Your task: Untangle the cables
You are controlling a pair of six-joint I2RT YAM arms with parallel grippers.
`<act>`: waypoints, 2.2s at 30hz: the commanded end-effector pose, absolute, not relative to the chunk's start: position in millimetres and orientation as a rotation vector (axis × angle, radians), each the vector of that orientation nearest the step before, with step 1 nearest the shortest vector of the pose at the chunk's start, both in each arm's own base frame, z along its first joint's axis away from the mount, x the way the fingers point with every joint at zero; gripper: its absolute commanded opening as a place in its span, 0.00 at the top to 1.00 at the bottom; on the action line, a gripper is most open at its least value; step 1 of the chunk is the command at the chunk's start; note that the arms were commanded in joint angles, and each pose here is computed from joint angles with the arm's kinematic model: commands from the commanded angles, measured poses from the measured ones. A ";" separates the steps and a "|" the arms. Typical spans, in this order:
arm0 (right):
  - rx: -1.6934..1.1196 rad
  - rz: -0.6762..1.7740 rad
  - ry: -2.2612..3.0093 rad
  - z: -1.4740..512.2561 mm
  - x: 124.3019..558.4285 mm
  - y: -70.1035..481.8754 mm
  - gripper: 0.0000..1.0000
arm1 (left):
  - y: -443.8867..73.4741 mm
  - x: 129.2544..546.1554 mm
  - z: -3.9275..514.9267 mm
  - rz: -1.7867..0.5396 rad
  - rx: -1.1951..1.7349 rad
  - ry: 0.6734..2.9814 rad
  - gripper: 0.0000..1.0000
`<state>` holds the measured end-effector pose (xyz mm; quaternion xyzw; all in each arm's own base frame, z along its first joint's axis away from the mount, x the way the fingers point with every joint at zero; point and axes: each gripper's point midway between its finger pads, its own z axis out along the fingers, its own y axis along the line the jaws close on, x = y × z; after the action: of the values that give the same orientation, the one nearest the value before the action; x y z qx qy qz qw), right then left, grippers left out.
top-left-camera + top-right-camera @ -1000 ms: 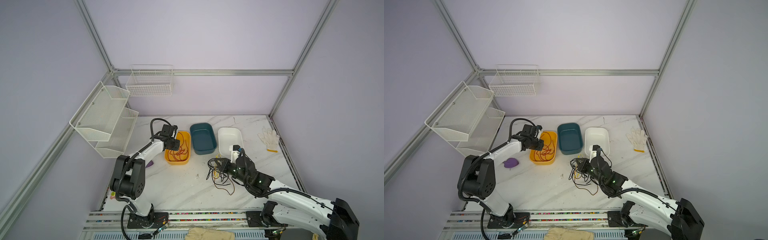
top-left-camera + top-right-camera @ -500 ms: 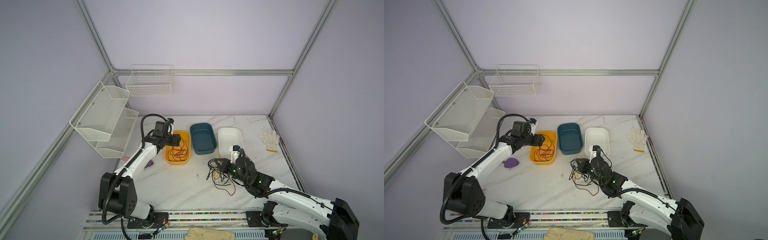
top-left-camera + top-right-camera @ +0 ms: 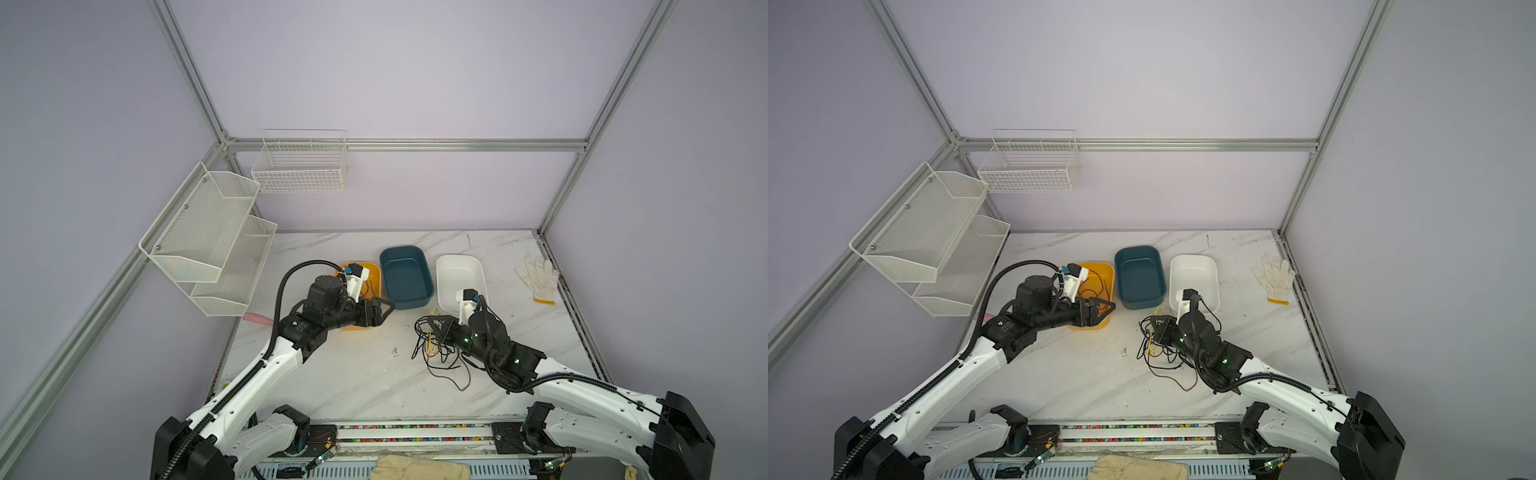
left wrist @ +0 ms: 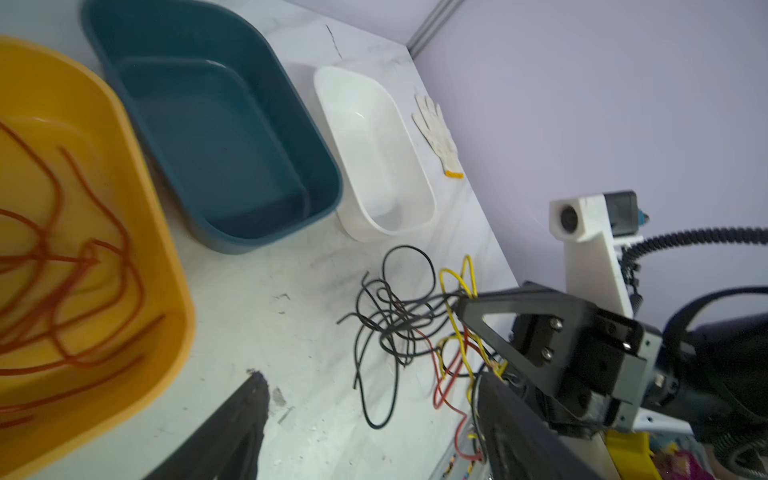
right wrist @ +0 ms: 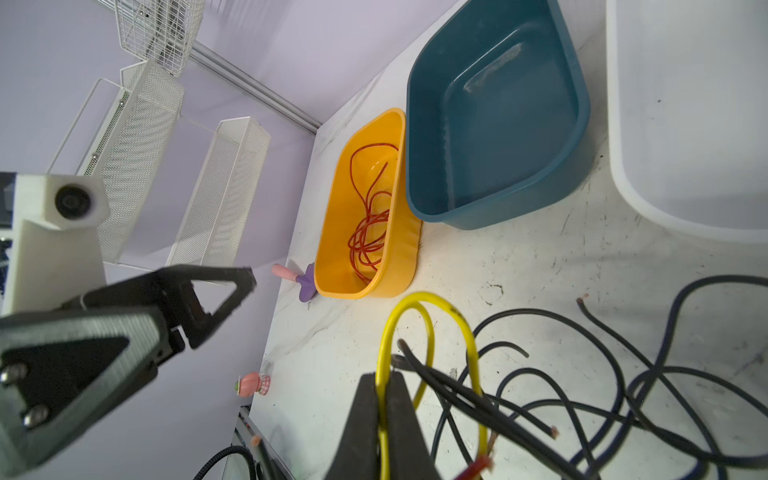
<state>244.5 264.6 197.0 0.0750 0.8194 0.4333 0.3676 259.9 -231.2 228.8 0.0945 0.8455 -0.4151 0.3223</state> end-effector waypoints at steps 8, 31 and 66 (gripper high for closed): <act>0.204 1.090 2.053 222.6 260.4 272.7 1.00 | -286.2 210.6 233.1 -1.324 0.319 2.138 0.21; 0.169 0.893 2.214 199.0 266.6 281.8 1.00 | -310.1 208.0 210.3 -1.142 0.443 2.245 0.41; 0.047 0.974 2.219 207.9 240.4 295.3 0.70 | -293.6 204.1 202.4 -1.081 0.424 2.249 1.00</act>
<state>248.8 293.3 190.9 0.0323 0.8681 0.3516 0.3488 200.1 -293.5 173.9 0.1562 0.8676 -0.3916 0.2637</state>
